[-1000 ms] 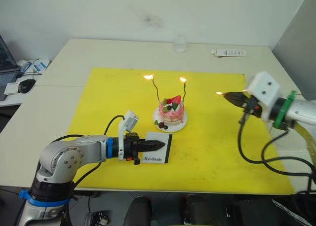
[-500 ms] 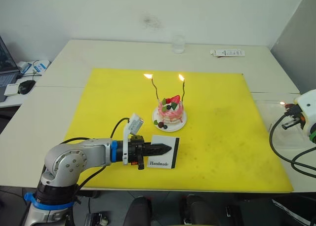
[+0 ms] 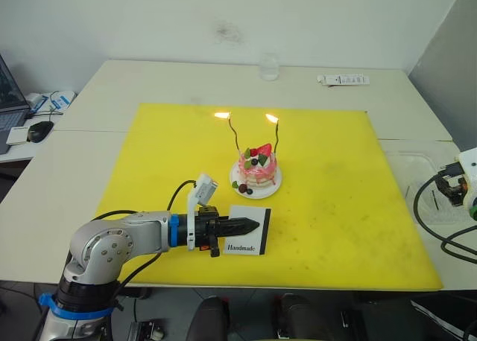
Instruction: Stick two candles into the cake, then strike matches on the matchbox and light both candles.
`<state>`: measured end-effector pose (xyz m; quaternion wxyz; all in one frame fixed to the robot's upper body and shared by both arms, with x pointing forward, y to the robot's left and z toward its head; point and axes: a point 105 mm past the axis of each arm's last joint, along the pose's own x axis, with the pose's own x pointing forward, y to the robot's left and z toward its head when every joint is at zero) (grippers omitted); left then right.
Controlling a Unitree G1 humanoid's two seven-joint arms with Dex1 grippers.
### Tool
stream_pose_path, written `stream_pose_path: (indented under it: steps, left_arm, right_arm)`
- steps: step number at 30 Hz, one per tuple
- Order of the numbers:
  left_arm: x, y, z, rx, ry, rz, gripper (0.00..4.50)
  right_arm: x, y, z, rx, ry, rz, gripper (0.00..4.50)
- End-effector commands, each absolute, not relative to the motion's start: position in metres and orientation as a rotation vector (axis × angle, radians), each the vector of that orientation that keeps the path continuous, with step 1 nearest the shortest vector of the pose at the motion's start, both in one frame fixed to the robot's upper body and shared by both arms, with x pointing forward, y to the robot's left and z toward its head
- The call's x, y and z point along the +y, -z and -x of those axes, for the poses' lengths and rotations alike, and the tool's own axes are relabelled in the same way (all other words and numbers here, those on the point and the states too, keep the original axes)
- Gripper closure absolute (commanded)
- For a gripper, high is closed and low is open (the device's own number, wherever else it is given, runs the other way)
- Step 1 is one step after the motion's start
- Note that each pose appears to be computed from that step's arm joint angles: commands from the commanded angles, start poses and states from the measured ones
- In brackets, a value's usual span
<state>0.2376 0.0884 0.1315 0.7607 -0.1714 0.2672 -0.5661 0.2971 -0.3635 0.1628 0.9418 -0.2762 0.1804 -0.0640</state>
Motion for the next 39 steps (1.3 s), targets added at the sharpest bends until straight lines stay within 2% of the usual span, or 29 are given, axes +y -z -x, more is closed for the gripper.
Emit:
stream_pose_path:
  steps: [1,2,7,12,13,16,20,24,28,39]
  left_arm:
    - [0.085,-0.139,-0.235,0.541,1.253,0.356,4.5]
    - [0.085,-0.138,-0.235,0.541,1.251,0.357,4.5]
    - [0.087,-0.138,-0.236,0.562,1.234,0.38,4.5]
    - [0.084,-0.133,-0.233,0.63,1.189,0.38,4.5]
    - [0.082,-0.131,-0.233,0.645,1.172,0.38,4.5]
    - [0.08,-0.127,-0.237,0.67,1.127,0.393,4.5]
    - [0.083,-0.122,-0.242,0.698,1.063,0.381,4.5]
    - [0.084,-0.12,-0.247,0.708,1.032,0.368,4.5]
    - [0.087,-0.118,-0.251,0.704,1.009,0.343,3.5]
    - [0.112,-0.133,-0.258,0.616,0.994,0.158,0.17]
  right_arm:
    - [-0.361,-0.198,-0.298,0.242,0.163,0.59,0.25]
    - [-0.357,-0.203,-0.298,0.216,0.151,0.593,0.03]
    - [-0.316,-0.231,-0.298,0.071,-0.028,0.657,0.03]
    - [-0.255,-0.246,-0.287,-0.026,-0.386,0.699,0.03]
    - [-0.236,-0.248,-0.282,-0.031,-0.505,0.666,0.03]
    - [-0.194,-0.242,-0.262,0.018,-0.797,0.617,0.03]
    - [-0.165,-0.226,-0.239,0.134,-1.052,0.616,0.03]
    - [-0.15,-0.217,-0.23,0.185,-1.181,0.605,0.03]
    - [-0.142,-0.214,-0.237,0.167,-1.199,0.609,0.0]
    - [-0.136,-0.209,-0.24,0.162,-1.217,0.606,0.0]
